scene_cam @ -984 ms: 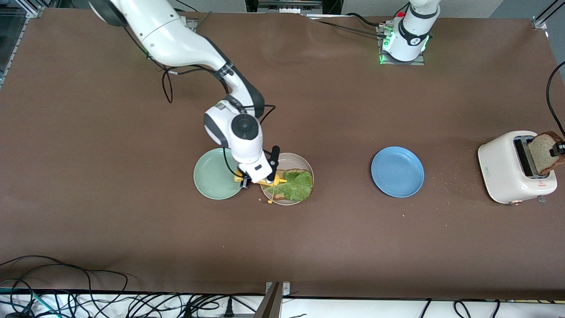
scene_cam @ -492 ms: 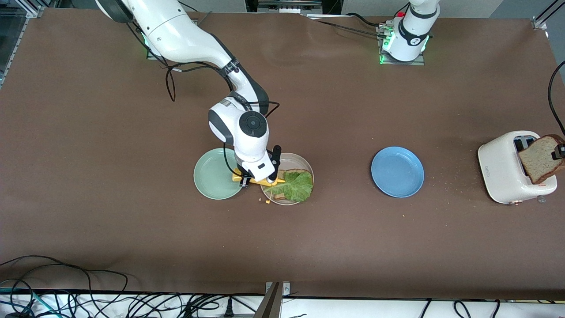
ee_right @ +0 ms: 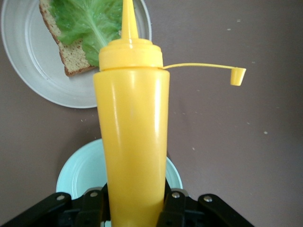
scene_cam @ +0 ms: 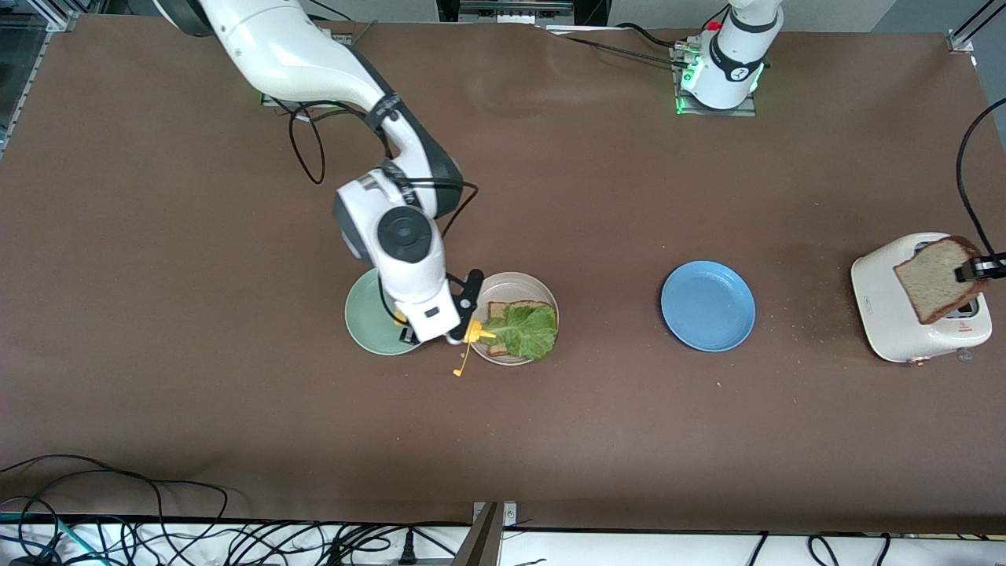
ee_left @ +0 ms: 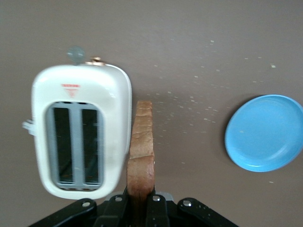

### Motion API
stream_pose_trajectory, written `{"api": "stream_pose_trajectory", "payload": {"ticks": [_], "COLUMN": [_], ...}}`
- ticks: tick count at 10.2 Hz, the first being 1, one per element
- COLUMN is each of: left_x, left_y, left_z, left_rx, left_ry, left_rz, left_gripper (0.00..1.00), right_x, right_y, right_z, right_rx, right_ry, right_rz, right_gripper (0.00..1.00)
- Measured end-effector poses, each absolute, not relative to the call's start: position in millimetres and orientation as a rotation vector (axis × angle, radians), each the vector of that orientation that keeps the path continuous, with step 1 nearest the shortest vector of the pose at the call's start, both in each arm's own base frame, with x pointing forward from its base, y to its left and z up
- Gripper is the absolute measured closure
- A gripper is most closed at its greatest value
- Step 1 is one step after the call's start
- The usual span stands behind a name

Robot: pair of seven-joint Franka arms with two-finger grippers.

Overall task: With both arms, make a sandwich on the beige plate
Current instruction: 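Carry the bottle back with the right gripper while the left gripper lifts toast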

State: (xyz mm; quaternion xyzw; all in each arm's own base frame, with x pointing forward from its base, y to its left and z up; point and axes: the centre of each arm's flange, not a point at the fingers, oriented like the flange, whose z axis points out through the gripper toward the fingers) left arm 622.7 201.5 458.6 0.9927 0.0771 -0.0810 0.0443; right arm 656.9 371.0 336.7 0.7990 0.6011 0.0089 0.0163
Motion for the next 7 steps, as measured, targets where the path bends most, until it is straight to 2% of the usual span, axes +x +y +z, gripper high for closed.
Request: {"api": "stream_pose_trajectory", "payload": {"ticks": [4,7], "left_x": [630,650], "left_y": [166,90], "left_z": [453,433], "left_rx": [2.755,2.584], "left_ry": [0.277,0.318], "left_rz": [-0.231,-0.321], "left_gripper": [0.91,0.91], "right_x": [692,698], "right_y": [224,129], "right_z": [422,437], "right_rx": [2.686,2.741], "right_ry": [2.095,2.32], "right_rz": [0.098,0.207], "right_gripper": [0.67,0.67]}}
